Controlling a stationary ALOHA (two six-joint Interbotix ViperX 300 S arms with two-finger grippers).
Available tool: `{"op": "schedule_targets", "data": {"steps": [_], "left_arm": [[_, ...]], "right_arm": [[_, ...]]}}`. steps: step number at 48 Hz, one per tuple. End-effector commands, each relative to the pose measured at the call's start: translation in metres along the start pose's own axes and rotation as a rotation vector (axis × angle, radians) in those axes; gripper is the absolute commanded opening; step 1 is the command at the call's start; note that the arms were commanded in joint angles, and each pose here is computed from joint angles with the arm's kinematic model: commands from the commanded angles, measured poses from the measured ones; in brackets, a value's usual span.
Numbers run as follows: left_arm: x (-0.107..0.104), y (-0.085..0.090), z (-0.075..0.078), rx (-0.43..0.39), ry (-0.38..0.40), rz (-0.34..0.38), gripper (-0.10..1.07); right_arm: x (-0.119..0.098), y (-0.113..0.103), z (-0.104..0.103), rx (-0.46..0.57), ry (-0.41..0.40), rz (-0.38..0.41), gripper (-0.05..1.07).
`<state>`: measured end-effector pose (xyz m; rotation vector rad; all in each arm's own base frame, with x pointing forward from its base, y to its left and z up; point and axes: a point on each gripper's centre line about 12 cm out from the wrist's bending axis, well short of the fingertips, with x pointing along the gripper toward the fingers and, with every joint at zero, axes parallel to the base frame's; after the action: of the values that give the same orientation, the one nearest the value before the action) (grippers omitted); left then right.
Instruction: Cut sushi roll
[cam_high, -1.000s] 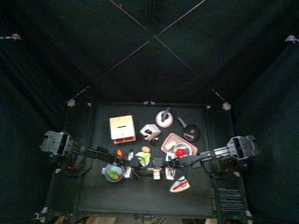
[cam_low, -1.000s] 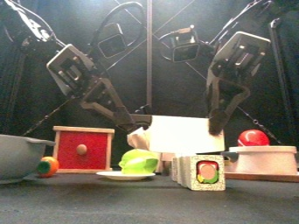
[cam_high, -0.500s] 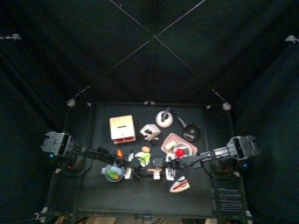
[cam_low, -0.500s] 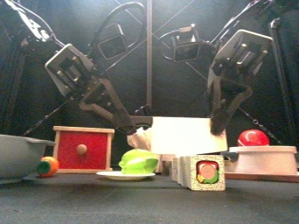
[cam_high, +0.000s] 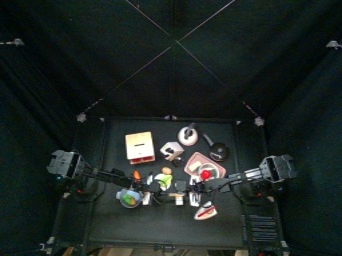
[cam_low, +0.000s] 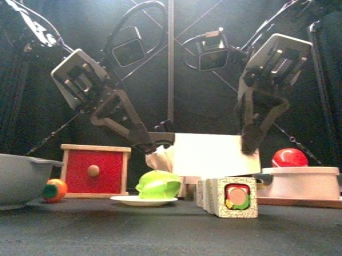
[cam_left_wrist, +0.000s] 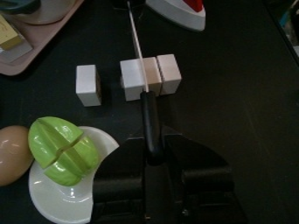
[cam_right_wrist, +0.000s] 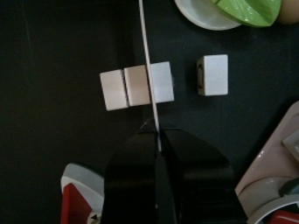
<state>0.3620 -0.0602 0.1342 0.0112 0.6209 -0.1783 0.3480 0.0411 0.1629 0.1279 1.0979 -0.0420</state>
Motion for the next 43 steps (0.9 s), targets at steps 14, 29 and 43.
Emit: {"op": "schedule_targets", "data": {"steps": [14,29,43], "left_arm": [[0.001,-0.010,0.004,0.020,-0.011,-0.022,0.44],[0.003,-0.009,0.002,0.014,-0.001,-0.020,0.44],[0.010,-0.009,-0.008,0.005,0.028,-0.018,0.44]], "right_arm": [[-0.002,-0.001,0.001,0.004,-0.003,-0.001,0.32],[0.003,-0.001,-0.001,0.003,0.012,-0.004,0.32],[0.016,-0.001,-0.007,0.018,0.053,-0.006,0.32]]}}
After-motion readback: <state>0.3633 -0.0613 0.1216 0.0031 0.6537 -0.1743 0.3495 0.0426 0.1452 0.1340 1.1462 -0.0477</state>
